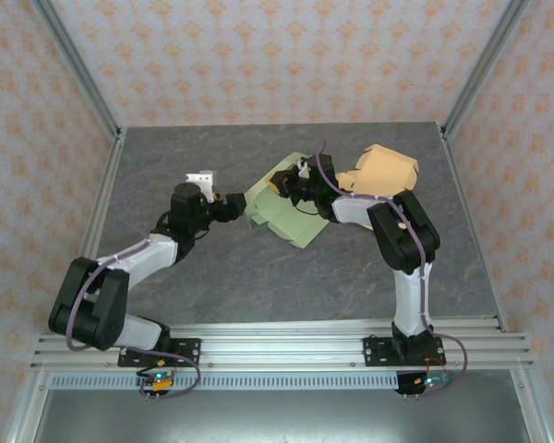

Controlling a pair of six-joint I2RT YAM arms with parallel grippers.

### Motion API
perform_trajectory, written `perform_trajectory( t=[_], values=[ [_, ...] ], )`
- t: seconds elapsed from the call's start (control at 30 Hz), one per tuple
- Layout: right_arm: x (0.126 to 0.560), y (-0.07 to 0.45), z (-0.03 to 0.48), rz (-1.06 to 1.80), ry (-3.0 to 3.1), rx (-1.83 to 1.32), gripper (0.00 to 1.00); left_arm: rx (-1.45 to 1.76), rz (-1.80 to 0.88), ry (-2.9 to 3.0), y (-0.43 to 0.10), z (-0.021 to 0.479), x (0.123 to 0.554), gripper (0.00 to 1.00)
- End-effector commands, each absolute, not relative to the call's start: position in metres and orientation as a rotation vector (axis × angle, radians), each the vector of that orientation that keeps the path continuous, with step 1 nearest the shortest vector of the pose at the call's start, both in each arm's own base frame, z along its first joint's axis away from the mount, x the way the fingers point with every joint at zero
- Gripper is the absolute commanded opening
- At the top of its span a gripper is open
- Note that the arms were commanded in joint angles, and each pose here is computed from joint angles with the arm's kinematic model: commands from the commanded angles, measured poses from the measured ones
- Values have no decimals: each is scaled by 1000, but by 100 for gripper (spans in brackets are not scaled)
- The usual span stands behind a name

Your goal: Fold the paper box

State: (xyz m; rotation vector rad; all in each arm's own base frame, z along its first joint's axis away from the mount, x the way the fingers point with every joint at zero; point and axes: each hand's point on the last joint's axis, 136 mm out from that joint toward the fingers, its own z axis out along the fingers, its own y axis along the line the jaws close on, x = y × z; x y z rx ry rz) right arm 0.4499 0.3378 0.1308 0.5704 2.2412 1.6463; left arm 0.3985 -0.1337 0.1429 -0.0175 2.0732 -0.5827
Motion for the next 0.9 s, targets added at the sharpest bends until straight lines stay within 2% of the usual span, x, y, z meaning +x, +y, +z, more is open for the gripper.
perform_trajectory(
  t=[0.0,0.17,0.27,0.4,0.67,0.87],
  values=[
    [452,339,135,1657,2220,510,0,57,-561,2201,-141,121,402,86],
    [451,340,135,1661,2227,513,0,129,-600,2264,-153,109,410,86],
    [452,341,134,1665,2232,518,0,152,-612,2282,-156,104,409,82],
    [452,341,134,1671,2231,523,0,167,-604,2295,-155,99,406,67],
    [453,346,135,1705,2211,541,0,135,-619,2335,-161,83,418,66],
    [454,351,135,1759,2174,579,1,139,-680,2311,-180,89,418,64]
  ],
)
